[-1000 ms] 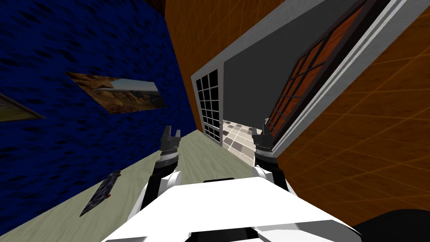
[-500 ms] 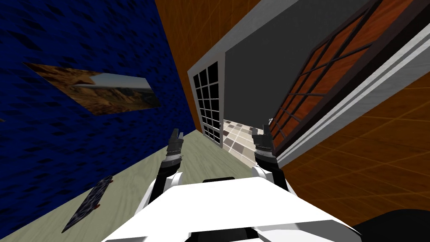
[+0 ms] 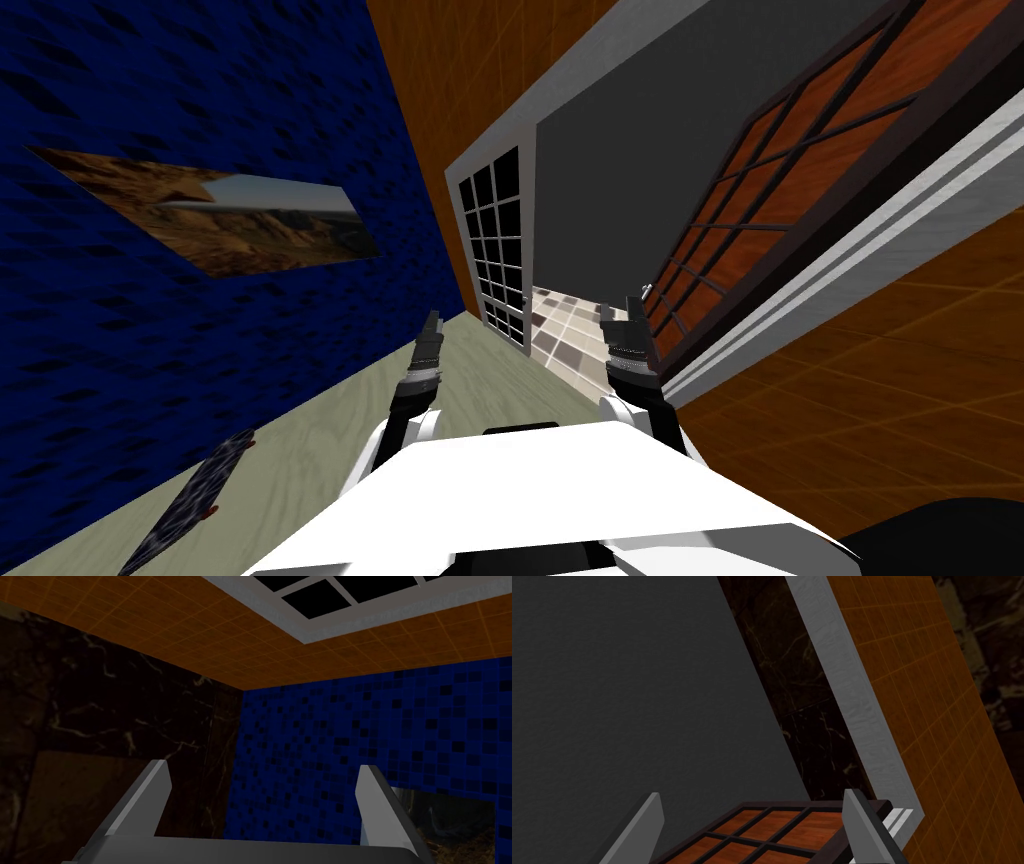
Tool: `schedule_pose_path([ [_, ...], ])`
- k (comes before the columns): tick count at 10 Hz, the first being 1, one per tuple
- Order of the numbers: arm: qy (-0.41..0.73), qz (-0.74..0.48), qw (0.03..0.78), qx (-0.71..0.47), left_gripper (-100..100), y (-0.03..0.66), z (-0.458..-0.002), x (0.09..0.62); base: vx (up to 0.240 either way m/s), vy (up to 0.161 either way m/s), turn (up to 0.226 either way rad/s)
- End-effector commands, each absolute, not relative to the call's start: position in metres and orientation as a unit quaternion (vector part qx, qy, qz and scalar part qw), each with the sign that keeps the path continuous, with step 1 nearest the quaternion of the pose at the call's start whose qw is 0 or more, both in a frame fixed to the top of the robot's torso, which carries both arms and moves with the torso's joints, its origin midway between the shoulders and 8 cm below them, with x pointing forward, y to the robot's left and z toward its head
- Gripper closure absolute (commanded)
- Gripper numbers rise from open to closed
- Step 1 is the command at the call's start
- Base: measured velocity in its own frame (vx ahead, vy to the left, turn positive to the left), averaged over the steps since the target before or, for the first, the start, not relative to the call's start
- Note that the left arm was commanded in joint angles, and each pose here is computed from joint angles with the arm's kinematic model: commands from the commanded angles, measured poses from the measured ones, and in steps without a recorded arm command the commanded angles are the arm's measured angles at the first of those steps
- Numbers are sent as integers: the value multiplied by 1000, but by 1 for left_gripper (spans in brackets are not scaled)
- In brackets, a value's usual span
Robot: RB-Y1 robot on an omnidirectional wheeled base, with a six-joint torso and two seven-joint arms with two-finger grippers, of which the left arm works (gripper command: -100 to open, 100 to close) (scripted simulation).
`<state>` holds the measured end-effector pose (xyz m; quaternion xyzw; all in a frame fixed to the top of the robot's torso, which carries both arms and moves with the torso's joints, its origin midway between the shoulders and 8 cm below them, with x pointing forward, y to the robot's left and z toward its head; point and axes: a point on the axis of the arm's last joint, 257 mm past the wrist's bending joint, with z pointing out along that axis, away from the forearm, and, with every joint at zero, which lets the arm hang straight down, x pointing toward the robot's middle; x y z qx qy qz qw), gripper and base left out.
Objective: Push the door open
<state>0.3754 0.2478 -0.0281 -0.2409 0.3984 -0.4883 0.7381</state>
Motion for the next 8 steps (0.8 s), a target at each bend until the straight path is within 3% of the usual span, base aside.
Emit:
schedule_pose_path([
  [1,413,-474,742,-232,-100,244,-41,377,111,-6,-16],
  [8,476,-413,753,-187,-100,222,-96,388,97,3,-16],
])
